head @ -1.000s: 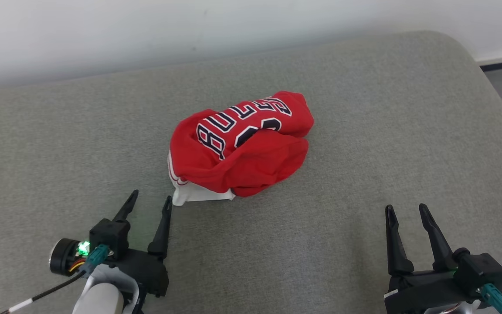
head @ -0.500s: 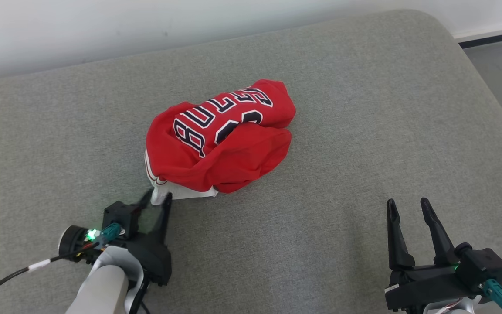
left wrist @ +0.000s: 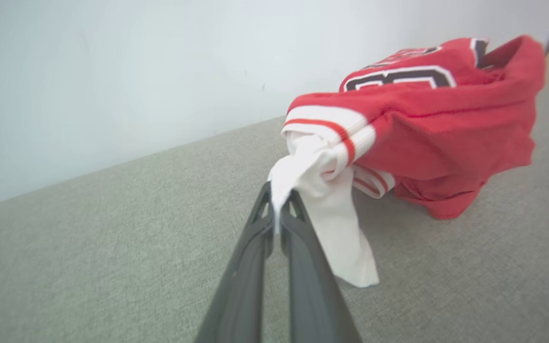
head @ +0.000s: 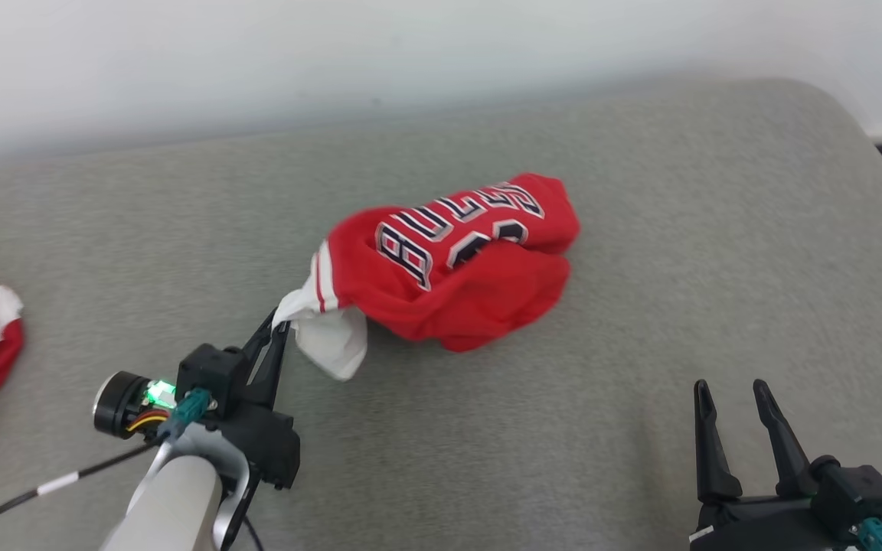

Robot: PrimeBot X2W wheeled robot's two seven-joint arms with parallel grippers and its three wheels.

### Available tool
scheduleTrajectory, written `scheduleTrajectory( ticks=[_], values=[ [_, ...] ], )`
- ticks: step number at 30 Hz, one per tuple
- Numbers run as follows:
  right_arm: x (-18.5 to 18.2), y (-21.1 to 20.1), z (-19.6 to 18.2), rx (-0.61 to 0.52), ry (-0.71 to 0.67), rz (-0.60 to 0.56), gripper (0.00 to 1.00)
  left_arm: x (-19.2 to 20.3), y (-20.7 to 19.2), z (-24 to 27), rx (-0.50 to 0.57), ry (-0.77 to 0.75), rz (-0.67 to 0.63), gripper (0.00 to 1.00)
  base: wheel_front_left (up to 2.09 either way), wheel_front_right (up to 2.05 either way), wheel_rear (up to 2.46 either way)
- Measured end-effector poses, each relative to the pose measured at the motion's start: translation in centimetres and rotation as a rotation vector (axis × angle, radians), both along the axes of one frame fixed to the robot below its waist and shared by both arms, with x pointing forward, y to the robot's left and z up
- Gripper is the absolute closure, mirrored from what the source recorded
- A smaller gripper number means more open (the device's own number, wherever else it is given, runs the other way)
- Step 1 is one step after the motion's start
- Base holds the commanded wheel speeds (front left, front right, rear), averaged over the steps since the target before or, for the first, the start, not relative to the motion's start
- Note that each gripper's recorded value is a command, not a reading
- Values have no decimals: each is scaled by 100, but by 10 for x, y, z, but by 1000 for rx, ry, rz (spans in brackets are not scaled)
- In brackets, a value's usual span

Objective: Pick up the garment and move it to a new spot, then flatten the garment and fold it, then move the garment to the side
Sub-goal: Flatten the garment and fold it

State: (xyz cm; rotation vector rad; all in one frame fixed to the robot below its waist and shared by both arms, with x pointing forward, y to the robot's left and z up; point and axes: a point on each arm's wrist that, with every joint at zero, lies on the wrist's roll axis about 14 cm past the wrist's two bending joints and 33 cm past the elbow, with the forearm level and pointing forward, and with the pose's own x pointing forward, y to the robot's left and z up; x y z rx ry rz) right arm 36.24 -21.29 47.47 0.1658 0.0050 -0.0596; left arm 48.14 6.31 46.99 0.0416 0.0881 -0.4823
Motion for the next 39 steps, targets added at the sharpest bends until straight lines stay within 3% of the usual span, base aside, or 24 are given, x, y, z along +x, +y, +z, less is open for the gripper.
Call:
scheduleTrajectory(
  ticks=[6,11,18,22,23,24,34,39],
  values=[
    [7,25,6,16,-25,75,0,-24,41,25,80,-83,61,100,0,0,0],
    [13,42,10,29,-39,127,0,-61,63,25,118,-63,120,100,0,0,0],
    [19,55,11,32,-43,167,0,-125,60,-21,52,136,168,100,0,0,0],
    [20,55,10,20,-41,167,0,-151,38,-43,-13,235,140,100,0,0,0],
    [20,55,10,17,-40,169,0,-156,32,-48,-20,256,130,78,0,0,0],
    [21,56,10,14,-40,171,0,-160,28,-52,-21,266,123,0,0,0,0],
    [19,62,16,12,-56,192,0,-150,14,7,-118,46,104,0,0,0,0],
    [18,65,19,12,-66,198,0,-135,29,46,-118,-87,123,0,0,0,0]
  ],
)
